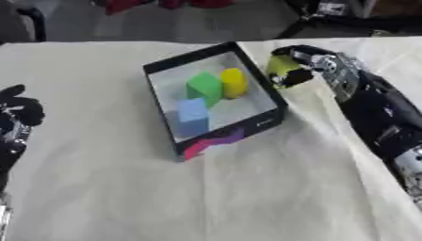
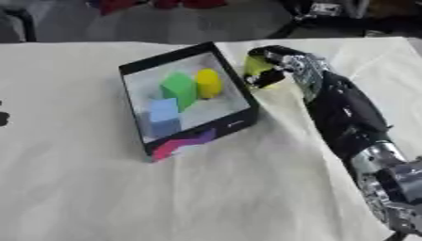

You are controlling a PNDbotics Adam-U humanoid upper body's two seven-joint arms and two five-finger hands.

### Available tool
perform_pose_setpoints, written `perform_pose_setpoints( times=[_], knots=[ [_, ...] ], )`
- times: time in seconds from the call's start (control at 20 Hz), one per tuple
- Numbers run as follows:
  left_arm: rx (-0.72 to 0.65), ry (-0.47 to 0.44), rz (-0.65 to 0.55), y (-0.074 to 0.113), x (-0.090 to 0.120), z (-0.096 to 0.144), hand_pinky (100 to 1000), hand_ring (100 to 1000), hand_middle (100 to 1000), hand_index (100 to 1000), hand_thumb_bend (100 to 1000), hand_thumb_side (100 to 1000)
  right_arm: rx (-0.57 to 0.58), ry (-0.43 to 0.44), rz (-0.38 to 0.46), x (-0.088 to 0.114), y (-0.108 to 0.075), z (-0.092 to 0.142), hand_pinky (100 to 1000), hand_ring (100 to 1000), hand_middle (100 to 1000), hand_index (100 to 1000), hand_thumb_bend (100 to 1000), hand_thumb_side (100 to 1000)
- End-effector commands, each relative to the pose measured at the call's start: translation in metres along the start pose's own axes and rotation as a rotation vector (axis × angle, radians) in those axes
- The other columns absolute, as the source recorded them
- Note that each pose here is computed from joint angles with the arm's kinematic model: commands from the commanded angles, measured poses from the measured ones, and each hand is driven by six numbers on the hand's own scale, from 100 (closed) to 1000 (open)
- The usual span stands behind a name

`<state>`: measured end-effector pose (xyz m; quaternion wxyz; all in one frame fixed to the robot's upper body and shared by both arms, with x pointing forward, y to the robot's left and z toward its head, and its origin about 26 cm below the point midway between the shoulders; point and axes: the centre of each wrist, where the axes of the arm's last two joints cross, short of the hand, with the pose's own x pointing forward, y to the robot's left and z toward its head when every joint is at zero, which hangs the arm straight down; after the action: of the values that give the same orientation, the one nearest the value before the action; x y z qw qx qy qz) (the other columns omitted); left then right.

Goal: Pick up objects on the table and place them in the box.

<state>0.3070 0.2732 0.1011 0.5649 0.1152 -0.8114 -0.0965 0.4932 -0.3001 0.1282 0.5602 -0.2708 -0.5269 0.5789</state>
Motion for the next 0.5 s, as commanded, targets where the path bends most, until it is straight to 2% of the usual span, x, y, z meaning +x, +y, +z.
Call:
perform_pose_setpoints(
  times=[0.05, 0.1, 0.25, 0.3, 0.5],
  knots=[
    [-0.001, -0.038, -0.003, 0.002, 0.009, -0.005, 645, 582, 610, 825, 753, 669, -0.024, 0.003, 0.021, -0.001, -0.005, 0.001, 806, 868, 861, 933, 100, 100],
    [-0.001, -0.038, -0.003, 0.002, 0.009, -0.005, 645, 582, 610, 825, 753, 669, -0.037, -0.001, 0.024, 0.000, -0.006, 0.001, 750, 810, 813, 898, 100, 100],
    [-0.001, -0.037, -0.003, 0.002, 0.009, -0.005, 645, 582, 610, 825, 752, 669, -0.089, -0.019, 0.033, 0.001, -0.009, 0.002, 669, 729, 741, 820, 100, 100],
    [0.000, -0.036, -0.003, 0.002, 0.009, -0.005, 646, 583, 610, 825, 751, 669, -0.107, -0.025, 0.037, 0.001, -0.011, 0.003, 632, 686, 683, 773, 100, 100],
    [0.004, -0.035, -0.005, 0.003, 0.009, -0.005, 646, 582, 609, 825, 752, 669, -0.182, -0.058, 0.073, 0.007, -0.018, 0.004, 579, 622, 610, 721, 100, 100]
  ],
)
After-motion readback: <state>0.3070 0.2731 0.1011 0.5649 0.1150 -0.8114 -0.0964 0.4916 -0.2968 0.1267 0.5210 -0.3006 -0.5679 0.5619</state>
